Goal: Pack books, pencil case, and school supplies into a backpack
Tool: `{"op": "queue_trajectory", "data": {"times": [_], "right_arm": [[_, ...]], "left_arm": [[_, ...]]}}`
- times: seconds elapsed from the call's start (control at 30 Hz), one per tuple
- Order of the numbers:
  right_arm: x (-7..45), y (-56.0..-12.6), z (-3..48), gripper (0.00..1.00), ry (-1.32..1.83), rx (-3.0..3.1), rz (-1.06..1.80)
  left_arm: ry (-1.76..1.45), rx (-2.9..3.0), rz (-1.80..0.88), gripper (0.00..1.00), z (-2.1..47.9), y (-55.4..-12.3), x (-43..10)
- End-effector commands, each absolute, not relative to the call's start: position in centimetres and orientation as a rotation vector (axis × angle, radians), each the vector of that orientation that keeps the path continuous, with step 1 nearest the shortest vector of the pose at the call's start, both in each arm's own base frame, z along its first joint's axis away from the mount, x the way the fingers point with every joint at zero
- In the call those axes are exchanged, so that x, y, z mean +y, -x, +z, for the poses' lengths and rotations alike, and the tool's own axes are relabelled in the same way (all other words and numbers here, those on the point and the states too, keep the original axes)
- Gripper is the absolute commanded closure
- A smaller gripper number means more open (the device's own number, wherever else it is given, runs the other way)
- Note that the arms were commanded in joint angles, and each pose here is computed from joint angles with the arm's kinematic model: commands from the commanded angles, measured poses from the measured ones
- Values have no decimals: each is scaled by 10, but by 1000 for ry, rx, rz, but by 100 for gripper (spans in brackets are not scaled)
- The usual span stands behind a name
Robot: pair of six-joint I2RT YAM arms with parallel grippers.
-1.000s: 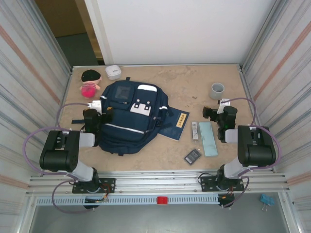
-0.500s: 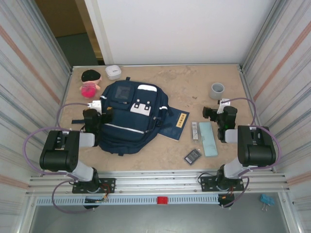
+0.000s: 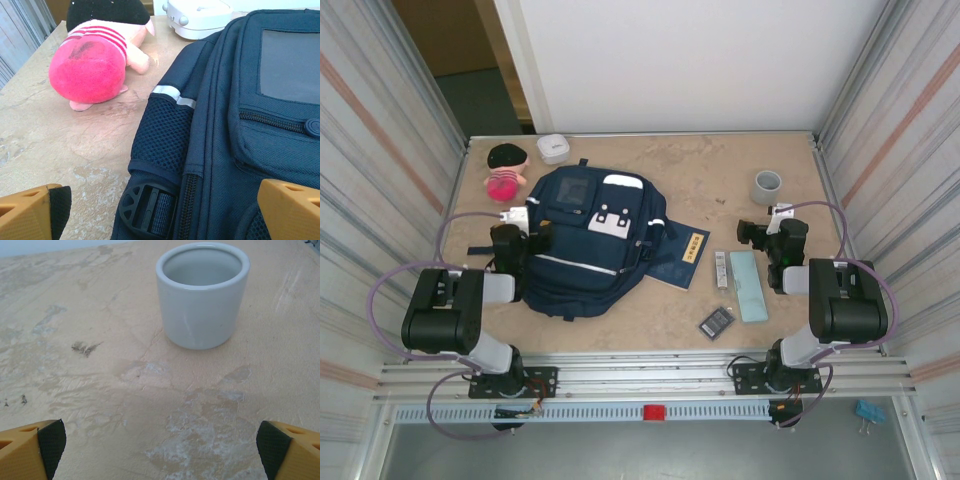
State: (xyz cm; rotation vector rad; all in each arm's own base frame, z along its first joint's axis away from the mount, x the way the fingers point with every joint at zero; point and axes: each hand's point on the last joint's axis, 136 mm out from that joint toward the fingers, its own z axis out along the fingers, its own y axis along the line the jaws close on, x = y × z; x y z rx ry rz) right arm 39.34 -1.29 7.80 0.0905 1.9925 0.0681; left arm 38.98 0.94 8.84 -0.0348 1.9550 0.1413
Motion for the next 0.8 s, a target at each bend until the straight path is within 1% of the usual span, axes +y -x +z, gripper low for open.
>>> {"op": "queue_trajectory", "data": {"times": [0.0, 0.2, 0.33, 0.43, 0.5, 0.6, 0.67, 0.73, 0.77], "right_arm": [[-14, -395, 81, 1, -104, 1984, 73], [-13, -395, 81, 1, -106, 1986, 79], [-18, -396, 89, 1, -139, 1989, 91], [-29, -398, 120, 1, -228, 2084, 147], [-29, -396, 156, 1, -288, 2152, 185], [-11, -385, 203, 1, -287, 2267, 255], [6, -375, 223, 1, -348, 2329, 308], [40, -364, 234, 1, -357, 2370, 456], [66, -358, 235, 1, -338, 2392, 548]], "left_arm": [[46, 1943, 137, 1, 93, -392, 11], [45, 1942, 138, 2, 93, -391, 11], [18, 1959, 129, 9, 107, -396, 7], [-66, 2004, 142, 12, 138, -399, -8], [-84, 2003, 106, 13, 170, -398, -21], [10, 2116, -28, 15, 201, -389, -31], [44, 2210, -105, 17, 207, -383, -39], [124, 2315, -180, 20, 202, -376, -43], [158, 2362, -224, 21, 196, -373, -47]]}}
